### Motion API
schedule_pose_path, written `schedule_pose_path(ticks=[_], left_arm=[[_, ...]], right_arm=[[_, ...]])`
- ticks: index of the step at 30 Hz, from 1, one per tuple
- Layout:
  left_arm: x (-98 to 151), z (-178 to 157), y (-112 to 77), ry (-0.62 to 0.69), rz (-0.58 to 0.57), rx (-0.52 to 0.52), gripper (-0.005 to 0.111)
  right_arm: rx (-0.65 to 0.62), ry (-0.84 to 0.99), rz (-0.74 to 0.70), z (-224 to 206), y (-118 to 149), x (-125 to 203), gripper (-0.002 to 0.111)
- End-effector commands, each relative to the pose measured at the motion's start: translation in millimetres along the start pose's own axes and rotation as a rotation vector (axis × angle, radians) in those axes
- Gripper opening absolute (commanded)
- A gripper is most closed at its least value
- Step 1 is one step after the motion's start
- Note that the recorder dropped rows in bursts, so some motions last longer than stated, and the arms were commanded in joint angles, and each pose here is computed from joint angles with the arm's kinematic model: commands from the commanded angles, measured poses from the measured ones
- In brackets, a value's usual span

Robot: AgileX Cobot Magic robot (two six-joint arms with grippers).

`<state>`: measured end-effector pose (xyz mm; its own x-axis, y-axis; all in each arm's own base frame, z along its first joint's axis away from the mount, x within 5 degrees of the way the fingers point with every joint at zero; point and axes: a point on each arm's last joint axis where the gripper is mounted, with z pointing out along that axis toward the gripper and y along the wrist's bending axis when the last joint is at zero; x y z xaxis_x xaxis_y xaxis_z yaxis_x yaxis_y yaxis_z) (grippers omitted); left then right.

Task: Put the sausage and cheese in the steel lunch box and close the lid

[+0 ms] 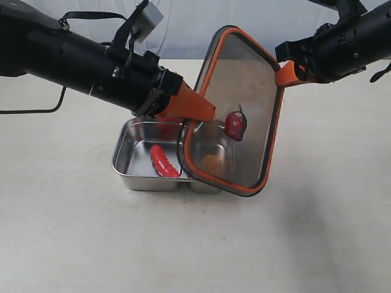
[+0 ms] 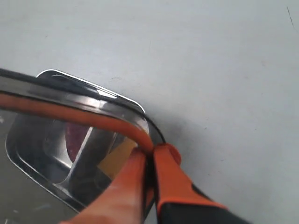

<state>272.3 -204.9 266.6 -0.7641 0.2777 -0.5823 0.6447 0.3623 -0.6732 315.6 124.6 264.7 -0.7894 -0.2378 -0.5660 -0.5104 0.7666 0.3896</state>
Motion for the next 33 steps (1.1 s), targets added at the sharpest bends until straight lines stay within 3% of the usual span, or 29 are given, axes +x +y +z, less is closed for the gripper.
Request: schedule_pose_path(ticks=[1,8,13,15,22,29,33], left_arm=[[-0.7,0.9,-5.0,-0.01,0.05,0.014,0.0],[-2.7,0.6,0.8,-0.025,0.073,-0.053,0.0],[-3.4,-0.2,7.5,-0.021,0.111,-0.131,0.0],[-4.1,-0.8,9.0,-0.028,0.112,-0.144,0.0],[-14.7,-14.0,11.5,-0.028,0.21,-0.244,0.0],[-30.9,-47.9,2.8,-0.07,0.355,-0.523,0.0],[-31.1,-61.3,-2.8,-0.051,0.437,-0.616,0.0]], right_arm=[[-0.036,-0.004,-0.006,-3.4,4.8,-0.2,0.0],[-0.033,-0.011,-0.015,-6.0,6.0,-0.8,0.004],[-0.013,-0.048,-0.064,-18.7,11.0,-3.3,0.038],[0.011,-0.058,-0.096,-25.5,12.8,-3.7,0.044],[0.104,-0.168,-0.141,-56.6,18.0,-9.5,0.037],[0.173,-0.296,-0.136,-100.7,16.9,-10.6,0.036],[0.188,-0.317,-0.14,-111.2,17.8,-9.3,0.036]])
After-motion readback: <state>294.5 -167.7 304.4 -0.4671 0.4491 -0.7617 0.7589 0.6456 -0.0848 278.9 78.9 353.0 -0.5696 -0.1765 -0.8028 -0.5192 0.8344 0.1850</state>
